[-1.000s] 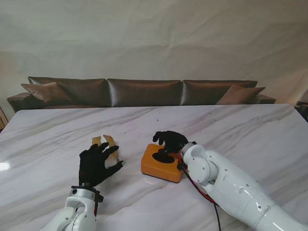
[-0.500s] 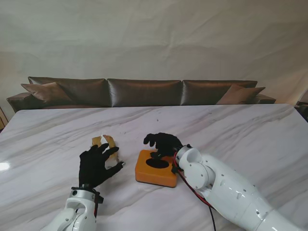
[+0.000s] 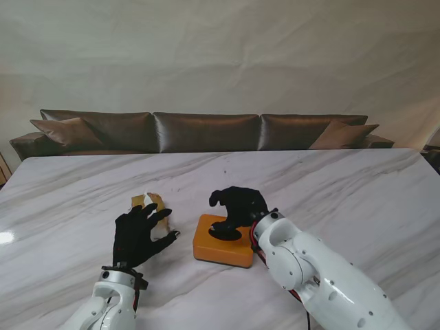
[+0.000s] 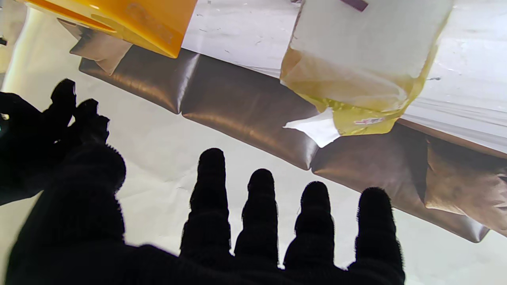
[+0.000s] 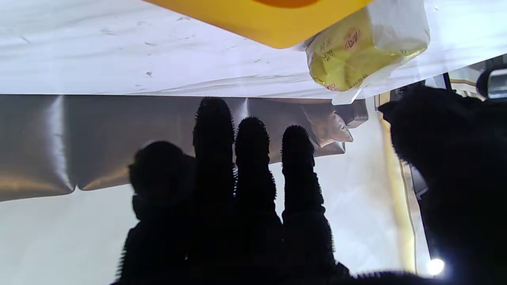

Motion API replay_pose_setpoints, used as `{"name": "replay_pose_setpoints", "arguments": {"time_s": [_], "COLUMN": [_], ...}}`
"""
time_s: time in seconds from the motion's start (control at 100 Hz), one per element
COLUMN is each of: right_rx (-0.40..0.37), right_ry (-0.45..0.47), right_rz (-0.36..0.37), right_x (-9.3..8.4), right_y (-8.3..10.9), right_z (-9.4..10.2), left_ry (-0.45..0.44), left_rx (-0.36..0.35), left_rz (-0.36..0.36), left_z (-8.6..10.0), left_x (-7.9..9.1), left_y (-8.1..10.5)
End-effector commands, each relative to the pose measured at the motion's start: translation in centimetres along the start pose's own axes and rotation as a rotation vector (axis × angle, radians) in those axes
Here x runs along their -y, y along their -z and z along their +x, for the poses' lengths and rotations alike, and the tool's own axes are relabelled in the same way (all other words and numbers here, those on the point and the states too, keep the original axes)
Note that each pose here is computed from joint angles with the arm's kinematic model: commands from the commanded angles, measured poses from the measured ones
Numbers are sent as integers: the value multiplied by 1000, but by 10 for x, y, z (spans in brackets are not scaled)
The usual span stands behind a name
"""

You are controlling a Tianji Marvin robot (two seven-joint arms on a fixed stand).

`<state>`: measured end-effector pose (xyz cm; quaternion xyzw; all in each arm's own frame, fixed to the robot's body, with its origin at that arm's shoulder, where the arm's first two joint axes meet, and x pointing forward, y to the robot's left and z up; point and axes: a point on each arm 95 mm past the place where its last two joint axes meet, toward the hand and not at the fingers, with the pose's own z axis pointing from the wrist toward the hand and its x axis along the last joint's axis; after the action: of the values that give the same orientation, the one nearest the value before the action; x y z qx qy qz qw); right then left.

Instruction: Refill a tissue box and feed the first sheet

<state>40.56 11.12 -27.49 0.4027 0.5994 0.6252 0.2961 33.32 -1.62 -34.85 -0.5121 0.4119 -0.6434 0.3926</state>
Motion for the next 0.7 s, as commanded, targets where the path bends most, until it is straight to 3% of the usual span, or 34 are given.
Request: {"name": "replay_pose_setpoints", "arguments": {"time_s": [0.0, 0.32, 0.69], "right_rx": [10, 63, 70], "right_ry": [-15, 10, 76], "right_rz": [28, 100, 159], "right_x": [12, 33, 44], "right_y": [9, 27, 26], "right_z": [5, 21, 34], "left_ry": [-2, -7, 10], "left_rx": [-10, -60, -67], "left_rz": [-15, -12, 6], "left_z": [-1, -2, -3], "left_x": [0, 8, 7], "left_y": [2, 4, 10]}}
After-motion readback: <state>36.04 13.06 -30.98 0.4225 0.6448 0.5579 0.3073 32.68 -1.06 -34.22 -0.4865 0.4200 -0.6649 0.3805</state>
